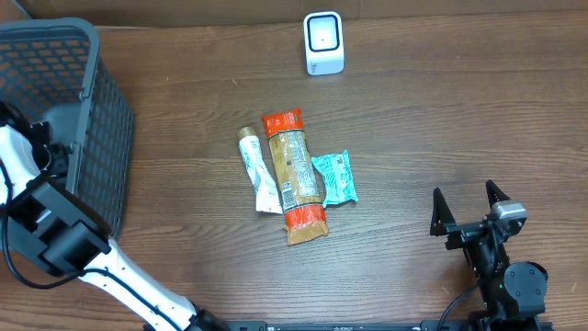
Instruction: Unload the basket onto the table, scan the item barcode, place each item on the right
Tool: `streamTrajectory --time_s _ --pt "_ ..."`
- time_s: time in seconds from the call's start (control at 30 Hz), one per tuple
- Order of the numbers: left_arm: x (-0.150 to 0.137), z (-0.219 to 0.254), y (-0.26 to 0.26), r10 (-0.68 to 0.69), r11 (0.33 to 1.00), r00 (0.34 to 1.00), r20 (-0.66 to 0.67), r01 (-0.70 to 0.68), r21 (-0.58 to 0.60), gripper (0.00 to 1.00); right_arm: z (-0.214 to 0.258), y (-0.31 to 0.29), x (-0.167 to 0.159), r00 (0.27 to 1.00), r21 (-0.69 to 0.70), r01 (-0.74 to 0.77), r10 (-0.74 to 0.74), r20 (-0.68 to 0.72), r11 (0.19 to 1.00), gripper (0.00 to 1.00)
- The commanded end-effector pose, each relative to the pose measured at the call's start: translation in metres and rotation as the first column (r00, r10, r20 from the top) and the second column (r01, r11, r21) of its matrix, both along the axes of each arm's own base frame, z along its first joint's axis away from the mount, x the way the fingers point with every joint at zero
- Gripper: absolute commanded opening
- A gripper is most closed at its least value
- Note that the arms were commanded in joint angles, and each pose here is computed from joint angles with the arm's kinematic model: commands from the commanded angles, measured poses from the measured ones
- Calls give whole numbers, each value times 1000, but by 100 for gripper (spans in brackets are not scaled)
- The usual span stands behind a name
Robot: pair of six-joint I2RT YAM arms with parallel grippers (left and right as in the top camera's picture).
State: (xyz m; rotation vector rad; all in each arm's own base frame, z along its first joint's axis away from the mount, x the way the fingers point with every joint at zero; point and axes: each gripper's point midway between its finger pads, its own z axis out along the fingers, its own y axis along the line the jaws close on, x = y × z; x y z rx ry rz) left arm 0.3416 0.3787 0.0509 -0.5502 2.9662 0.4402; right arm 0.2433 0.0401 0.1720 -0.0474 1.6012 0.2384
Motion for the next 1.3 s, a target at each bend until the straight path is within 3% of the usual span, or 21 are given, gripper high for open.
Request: streamTrajectory --time_s 0.0,0.57,0.63,0.67,0.8,0.83,1.1,1.27 --pt "-4 0 6 -15 999 999 -29 16 28 81 -3 -1 0 1000 3 4 -4 -4 1000 100" --pt "-13 -26 25 -16 997 1000 -23 18 69 85 -3 -1 0 1000 3 4 -4 -4 1000 100" --pt "-13 -34 22 -21 998 1000 -16 22 55 77 -3 -1 0 1000 3 4 -4 -4 1000 100" --pt "-14 -40 18 -25 999 1000 -13 25 41 67 -3 -1 0 1000 3 4 -4 -4 1000 100" --pt "-19 -51 10 -28 999 999 -32 28 15 14 -3 -1 0 1000 3 4 -4 -4 1000 100" --pt "-20 -52 8 -19 1000 999 -32 20 12 5 -3 -1 0 1000 3 4 -4 -4 1000 100" --pt "-14 -48 -16 -33 999 998 -52 31 -43 4 -3 -1 0 1000 3 4 -4 -4 1000 100" --pt "35 27 -23 15 1000 982 189 -14 -3 4 -3 -1 0 1000 3 4 -4 -4 1000 100"
